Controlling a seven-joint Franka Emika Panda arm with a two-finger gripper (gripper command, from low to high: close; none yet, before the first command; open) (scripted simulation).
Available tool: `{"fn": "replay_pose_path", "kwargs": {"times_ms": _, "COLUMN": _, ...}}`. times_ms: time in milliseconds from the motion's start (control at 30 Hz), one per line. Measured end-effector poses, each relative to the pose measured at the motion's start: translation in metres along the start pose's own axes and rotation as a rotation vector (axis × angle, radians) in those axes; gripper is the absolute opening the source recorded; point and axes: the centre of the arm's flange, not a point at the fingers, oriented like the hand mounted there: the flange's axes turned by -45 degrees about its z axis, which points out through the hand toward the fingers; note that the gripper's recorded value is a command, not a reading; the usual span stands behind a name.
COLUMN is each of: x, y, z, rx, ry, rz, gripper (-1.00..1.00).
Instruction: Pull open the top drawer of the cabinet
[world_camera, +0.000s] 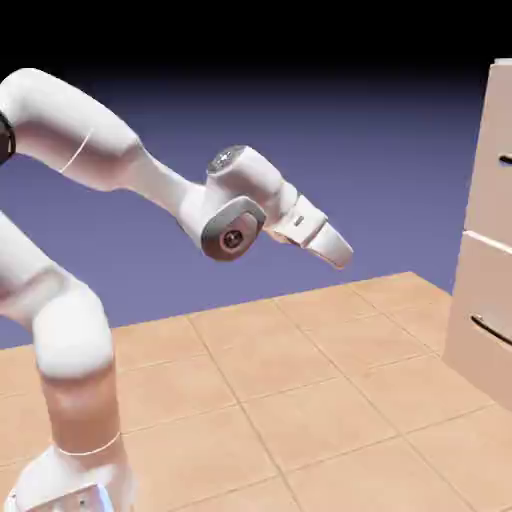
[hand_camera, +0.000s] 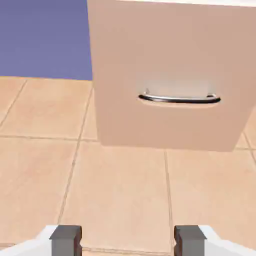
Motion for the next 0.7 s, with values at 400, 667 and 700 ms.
{"fn": "replay_pose_path", "kwargs": {"times_ms": 400, "x": 0.087, "y": 0.079, "z": -0.127, "rx": -0.087, "ry": 0.307, "rz": 0.618, "gripper": 0.0}}
{"fn": "replay_pose_path", "kwargs": {"times_ms": 667, "x": 0.123, "y": 0.078, "z": -0.208, "rx": -0.036, "ry": 0.534, "rz": 0.904, "gripper": 0.0}}
{"fn": "replay_pose_path", "kwargs": {"times_ms": 700, "x": 0.127, "y": 0.076, "z": -0.216, "rx": -0.024, "ry": 0.561, "rz": 0.931, "gripper": 0.0}}
